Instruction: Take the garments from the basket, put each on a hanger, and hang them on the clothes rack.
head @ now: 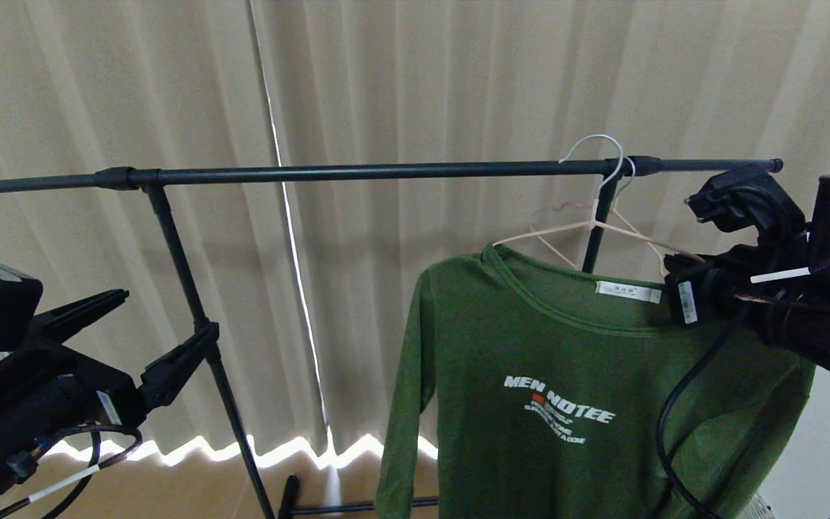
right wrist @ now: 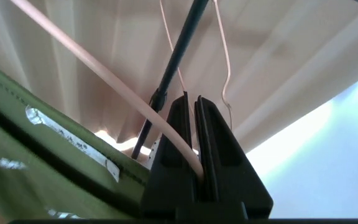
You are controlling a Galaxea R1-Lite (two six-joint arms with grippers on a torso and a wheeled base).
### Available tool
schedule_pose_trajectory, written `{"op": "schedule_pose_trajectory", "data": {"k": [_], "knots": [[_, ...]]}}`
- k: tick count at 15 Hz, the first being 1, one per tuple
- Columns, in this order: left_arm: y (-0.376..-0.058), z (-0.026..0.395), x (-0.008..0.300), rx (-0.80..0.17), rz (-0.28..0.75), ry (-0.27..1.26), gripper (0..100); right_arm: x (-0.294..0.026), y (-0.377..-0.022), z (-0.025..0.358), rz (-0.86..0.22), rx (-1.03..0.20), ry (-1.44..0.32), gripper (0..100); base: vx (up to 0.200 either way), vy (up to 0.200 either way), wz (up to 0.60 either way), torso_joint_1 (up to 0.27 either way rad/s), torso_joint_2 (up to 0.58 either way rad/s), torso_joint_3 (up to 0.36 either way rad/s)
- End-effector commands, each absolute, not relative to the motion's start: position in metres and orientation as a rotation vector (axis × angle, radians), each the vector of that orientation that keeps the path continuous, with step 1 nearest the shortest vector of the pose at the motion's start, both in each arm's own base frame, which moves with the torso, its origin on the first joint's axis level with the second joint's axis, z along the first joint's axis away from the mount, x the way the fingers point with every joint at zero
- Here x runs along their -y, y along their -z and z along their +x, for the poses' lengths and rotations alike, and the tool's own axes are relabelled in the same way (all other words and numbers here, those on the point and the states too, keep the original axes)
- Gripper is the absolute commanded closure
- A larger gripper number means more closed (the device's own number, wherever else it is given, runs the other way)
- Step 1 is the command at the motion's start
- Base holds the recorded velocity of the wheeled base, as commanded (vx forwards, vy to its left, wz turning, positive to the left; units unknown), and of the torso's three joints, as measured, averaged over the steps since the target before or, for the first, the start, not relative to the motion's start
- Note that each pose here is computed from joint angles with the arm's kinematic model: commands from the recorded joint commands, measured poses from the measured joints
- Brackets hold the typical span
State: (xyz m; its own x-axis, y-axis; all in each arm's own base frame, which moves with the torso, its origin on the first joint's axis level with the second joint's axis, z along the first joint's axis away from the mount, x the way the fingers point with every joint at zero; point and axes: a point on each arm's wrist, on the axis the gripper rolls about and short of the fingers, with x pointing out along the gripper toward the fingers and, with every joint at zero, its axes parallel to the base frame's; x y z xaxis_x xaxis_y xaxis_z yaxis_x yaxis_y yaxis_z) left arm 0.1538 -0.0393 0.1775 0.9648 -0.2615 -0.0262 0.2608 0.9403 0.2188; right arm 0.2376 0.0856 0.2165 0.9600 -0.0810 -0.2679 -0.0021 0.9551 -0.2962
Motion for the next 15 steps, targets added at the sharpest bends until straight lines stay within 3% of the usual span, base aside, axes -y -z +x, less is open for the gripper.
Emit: {"op": "schedule_pose_trajectory", "data": {"k": [1,6,15], "knots": [[-0.176,0.154,0.039,-0.004,0.223,0.266,0,-0.087,-0.216,0.237,-0.301,-0.283,0.039,100,0.2,0.0,0.0,-0.012,0.0,0.007],[-0.175,0.153,0.039,-0.006,0.228,0.27,0,-0.092,-0.215,0.236,-0.305,-0.281,0.018,100,0.2,0.0,0.0,0.008,0.0,0.002],[-0.172,0.152,0.039,-0.018,0.231,0.273,0,-0.107,-0.206,0.249,-0.326,-0.304,0.007,100,0.0,0.0,0.0,0.0,0.0,0.0]]}}
